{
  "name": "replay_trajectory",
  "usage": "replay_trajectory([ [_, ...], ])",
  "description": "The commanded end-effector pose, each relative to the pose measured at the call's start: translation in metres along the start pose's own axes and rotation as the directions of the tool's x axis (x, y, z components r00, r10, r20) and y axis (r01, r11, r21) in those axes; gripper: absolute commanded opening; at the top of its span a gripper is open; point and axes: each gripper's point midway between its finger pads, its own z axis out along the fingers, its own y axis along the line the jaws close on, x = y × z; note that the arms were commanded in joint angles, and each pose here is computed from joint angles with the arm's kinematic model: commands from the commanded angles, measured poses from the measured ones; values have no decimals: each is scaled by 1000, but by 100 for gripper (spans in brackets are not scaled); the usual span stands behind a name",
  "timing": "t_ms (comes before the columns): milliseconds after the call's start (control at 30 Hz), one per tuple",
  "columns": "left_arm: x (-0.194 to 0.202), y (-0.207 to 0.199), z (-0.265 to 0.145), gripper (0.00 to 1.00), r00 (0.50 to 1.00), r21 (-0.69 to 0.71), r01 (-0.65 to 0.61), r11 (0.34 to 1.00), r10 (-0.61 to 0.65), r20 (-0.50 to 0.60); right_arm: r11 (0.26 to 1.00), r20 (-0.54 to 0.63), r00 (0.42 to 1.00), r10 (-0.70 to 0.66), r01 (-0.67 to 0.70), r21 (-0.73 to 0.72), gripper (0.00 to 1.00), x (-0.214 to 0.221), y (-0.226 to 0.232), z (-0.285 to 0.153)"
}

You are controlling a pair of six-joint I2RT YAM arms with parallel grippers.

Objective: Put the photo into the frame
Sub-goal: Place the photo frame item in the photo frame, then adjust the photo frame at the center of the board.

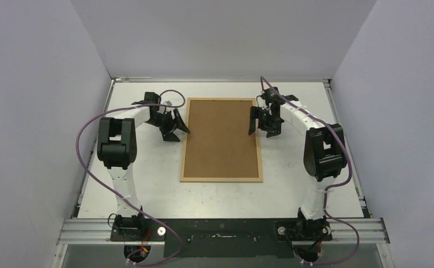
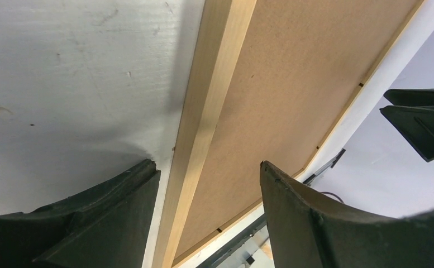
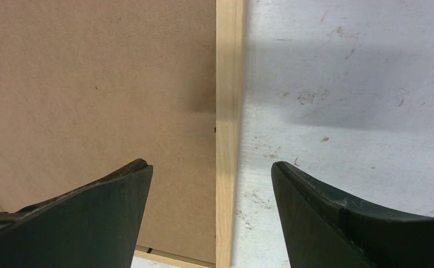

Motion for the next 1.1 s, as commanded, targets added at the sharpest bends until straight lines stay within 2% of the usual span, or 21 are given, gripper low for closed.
replay_trajectory([
  [0,9,-3,-4,64,998,-68,-52,996,54,19,998,-17,999,-39,39,43,79,7,1,9],
  [333,20,2,-5,61,994,-136,-92,986,100,49,968,-92,985,-146,162,192,77,32,-7,24],
  [467,18,-6,-7,54,991,-105,-106,989,114,67,950,-105,980,-169,190,249,74,36,-10,24],
  [567,20,-12,-6,44,991,-67,-107,992,111,69,943,-96,980,-177,197,268,70,31,-10,20],
  [733,41,-5,9,27,996,-61,-87,994,87,5,939,-45,979,-199,204,277,67,14,3,1],
  [933,62,-5,7,18,996,-51,-83,995,83,4,953,79,979,-190,164,253,68,-4,32,-31],
  [1067,82,-10,17,13,998,-25,-68,997,68,-10,980,149,978,-146,122,155,63,-2,58,-32],
])
